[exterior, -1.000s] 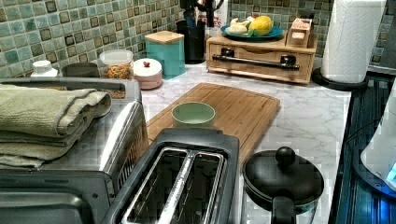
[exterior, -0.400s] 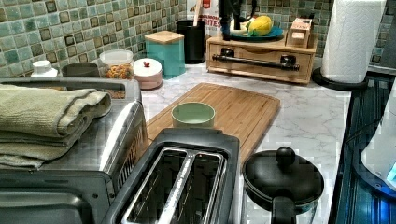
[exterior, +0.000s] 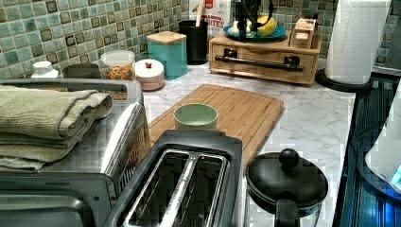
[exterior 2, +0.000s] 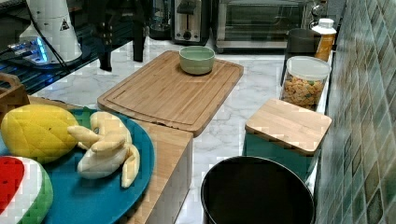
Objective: Open the drawer.
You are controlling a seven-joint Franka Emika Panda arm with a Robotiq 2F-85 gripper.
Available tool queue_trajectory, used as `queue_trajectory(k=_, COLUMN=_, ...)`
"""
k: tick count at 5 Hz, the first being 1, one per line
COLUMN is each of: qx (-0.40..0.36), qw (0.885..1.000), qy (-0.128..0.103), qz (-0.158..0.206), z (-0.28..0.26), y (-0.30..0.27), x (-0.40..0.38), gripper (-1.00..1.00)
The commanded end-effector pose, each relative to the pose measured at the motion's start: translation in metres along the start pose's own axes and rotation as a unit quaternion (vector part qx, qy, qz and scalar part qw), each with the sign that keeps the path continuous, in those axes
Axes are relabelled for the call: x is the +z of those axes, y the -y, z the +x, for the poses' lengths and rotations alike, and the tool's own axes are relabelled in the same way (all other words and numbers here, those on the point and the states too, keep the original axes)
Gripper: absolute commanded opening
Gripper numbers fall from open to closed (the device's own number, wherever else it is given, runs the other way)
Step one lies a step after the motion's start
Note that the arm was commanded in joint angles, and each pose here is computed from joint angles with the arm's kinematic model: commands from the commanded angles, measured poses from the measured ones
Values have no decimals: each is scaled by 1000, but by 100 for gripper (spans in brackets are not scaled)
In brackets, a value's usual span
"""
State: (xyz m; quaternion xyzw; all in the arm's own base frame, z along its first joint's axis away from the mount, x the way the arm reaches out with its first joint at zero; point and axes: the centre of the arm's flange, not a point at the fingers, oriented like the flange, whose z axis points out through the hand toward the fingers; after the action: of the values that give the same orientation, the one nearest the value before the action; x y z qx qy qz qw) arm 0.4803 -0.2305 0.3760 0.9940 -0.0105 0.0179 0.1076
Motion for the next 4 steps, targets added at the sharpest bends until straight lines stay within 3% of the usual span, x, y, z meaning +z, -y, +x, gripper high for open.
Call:
queue_trajectory(k=1, qx=-101, qw=994, qy=18, qz=-30, z=3, y=17, x=25, gripper=100)
queue_trajectory(k=2, qx=-106, qw=993, qy=19, qz=-45, z=1, y=2, x=35, gripper=100)
queue_trajectory(k=4, qx=-92, qw=995, qy=9, qz=-39, z=-9, y=-24, x=68, gripper=100)
